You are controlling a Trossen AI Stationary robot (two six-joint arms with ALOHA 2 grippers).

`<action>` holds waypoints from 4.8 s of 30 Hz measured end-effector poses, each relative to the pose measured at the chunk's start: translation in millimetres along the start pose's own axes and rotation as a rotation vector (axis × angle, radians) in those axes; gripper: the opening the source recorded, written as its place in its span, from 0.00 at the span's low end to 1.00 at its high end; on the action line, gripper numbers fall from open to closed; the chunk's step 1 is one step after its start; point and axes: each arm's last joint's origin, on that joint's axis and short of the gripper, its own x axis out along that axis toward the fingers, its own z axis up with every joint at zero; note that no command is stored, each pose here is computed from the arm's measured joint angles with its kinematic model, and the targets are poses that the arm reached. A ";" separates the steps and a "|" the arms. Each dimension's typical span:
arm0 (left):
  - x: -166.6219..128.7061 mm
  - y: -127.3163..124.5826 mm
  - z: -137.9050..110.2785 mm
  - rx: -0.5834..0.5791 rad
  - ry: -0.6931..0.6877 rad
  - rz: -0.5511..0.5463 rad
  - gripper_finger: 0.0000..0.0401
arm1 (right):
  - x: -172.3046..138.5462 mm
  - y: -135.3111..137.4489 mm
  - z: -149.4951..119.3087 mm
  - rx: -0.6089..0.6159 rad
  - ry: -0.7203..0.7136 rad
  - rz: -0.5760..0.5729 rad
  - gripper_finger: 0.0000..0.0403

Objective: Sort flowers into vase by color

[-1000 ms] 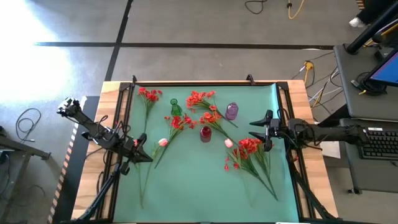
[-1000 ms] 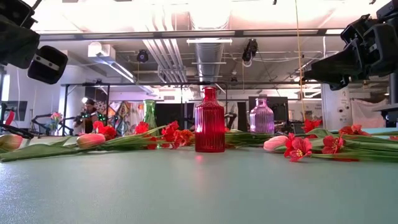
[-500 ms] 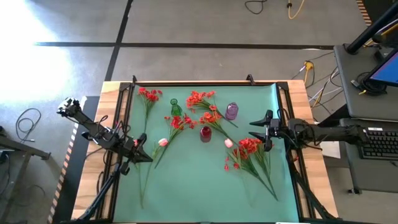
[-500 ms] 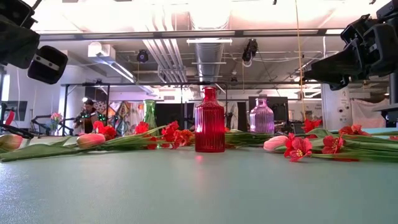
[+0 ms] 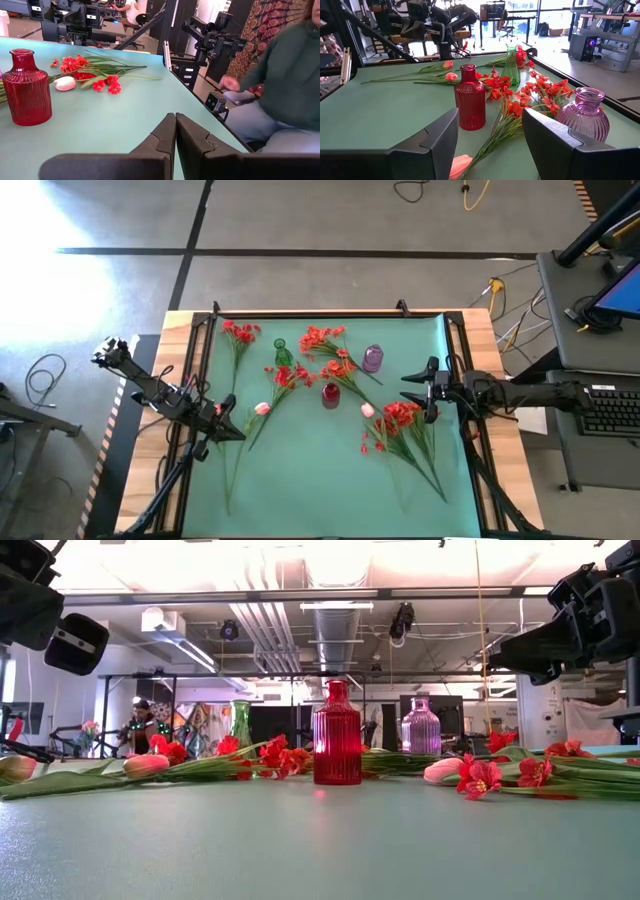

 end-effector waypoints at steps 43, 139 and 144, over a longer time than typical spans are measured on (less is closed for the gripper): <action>-8.3 -5.7 60.3 -0.189 -0.666 0.099 0.00 | -1.1 -1.1 14.0 0.271 -0.152 -0.033 0.52; 67.0 -29.2 68.2 -0.268 0.436 0.574 0.00 | 156.8 182.8 3.1 0.665 1.400 -0.614 0.06; 67.0 -29.2 68.2 -0.259 0.439 0.572 0.00 | 156.8 183.0 5.0 0.669 1.397 -0.611 0.03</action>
